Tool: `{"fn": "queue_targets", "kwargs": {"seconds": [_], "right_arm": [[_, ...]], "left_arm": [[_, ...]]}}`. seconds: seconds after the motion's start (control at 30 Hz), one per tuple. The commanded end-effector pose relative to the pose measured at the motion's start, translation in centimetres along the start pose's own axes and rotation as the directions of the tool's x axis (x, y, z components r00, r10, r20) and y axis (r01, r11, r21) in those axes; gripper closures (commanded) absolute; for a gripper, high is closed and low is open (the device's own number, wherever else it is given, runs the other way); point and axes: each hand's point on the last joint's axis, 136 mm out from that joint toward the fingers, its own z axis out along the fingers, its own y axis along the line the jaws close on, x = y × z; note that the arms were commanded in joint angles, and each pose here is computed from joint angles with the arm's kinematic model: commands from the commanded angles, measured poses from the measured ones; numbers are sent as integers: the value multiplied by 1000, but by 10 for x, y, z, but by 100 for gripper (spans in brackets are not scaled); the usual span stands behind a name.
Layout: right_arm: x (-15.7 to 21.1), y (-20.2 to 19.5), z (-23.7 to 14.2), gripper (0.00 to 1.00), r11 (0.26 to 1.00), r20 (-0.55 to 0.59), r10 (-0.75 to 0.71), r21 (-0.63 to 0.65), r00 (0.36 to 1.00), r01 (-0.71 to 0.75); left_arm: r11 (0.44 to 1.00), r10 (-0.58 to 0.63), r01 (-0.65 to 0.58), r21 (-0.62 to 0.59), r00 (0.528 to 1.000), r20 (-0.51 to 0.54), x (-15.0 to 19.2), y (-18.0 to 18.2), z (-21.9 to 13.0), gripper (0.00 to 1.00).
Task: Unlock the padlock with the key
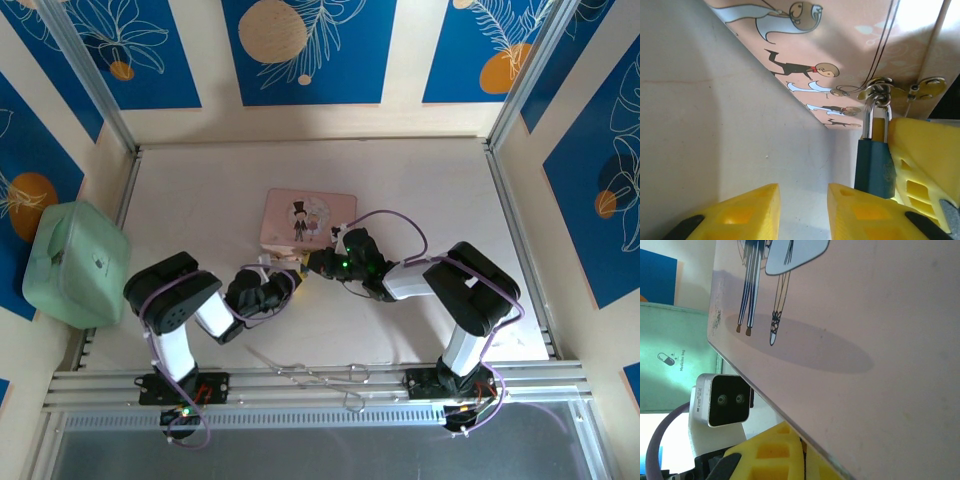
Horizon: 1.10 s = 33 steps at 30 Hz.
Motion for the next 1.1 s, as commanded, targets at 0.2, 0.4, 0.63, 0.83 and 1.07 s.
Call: {"fn": "queue_targets", "kwargs": {"seconds": [0.2,0.4,0.63,0.83,1.07], "right_arm": [[67,-57,-5,100,960,-213,244,192,946,-204],[66,-56,-7,100,960,-207,244,192,947,-205],[67,-55,-4,100,960,-215,248,186,945,-210],[67,-54,-4,100,961,-215,247,182,945,-209],[66,-60,-7,100,949,-204,243,254,948,-188]], "left_arm": [[996,0,-5,94,999,54,-13,-23,-4,68],[992,27,-37,118,996,89,-18,-33,-13,67],[987,21,-36,156,995,99,-21,-46,-16,64],[985,10,-24,173,997,79,-21,-53,-5,67],[983,23,-42,178,994,108,-29,-57,-14,66]]}}
